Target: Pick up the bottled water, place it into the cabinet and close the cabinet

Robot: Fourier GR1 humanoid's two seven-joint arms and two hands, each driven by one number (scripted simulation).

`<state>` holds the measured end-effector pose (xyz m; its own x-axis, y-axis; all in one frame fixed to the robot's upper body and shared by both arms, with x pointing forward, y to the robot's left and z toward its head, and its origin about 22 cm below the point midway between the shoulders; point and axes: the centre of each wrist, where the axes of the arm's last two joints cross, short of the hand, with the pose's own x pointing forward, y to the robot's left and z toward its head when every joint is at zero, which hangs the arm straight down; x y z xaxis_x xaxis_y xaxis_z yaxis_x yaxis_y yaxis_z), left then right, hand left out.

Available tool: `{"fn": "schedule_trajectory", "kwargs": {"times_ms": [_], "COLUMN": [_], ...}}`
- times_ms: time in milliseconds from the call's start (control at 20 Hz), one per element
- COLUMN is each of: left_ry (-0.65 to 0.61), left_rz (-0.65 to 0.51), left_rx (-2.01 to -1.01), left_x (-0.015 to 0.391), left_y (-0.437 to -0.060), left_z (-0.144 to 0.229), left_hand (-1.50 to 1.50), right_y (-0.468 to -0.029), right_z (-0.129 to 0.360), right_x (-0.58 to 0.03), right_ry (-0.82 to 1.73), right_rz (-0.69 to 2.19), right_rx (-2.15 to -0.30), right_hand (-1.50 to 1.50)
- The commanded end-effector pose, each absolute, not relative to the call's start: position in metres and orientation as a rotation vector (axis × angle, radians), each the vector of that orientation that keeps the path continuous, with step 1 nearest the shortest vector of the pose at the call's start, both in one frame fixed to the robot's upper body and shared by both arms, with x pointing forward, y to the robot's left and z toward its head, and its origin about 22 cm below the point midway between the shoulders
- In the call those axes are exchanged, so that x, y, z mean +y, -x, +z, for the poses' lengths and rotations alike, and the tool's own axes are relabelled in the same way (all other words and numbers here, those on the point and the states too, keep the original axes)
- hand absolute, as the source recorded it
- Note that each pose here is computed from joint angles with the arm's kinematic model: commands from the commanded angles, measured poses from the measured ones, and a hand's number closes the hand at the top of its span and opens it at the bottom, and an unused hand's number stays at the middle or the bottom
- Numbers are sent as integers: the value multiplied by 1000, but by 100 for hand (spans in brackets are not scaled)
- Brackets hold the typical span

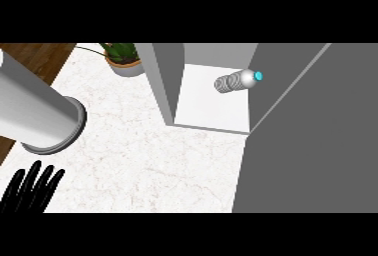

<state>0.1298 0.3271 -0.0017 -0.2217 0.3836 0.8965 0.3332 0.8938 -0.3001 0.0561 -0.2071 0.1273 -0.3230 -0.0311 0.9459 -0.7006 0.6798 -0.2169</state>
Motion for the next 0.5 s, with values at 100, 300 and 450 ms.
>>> {"fn": "schedule_trajectory", "kwargs": {"times_ms": [100,300,450], "left_ry": [546,555,565], "left_rz": [24,12,-1], "left_rx": [-1817,-1824,-1829], "left_x": [347,351,355], "left_y": [-127,-129,-130], "left_z": [4,6,8], "left_hand": [-150,-150,-150], "right_y": [-63,-77,-84], "right_z": [156,146,144], "right_x": [-191,-186,-180], "right_ry": [-705,-680,-692], "right_rz": [989,1033,1029], "right_rx": [-1766,-1730,-1714], "right_hand": [150,150,150]}}
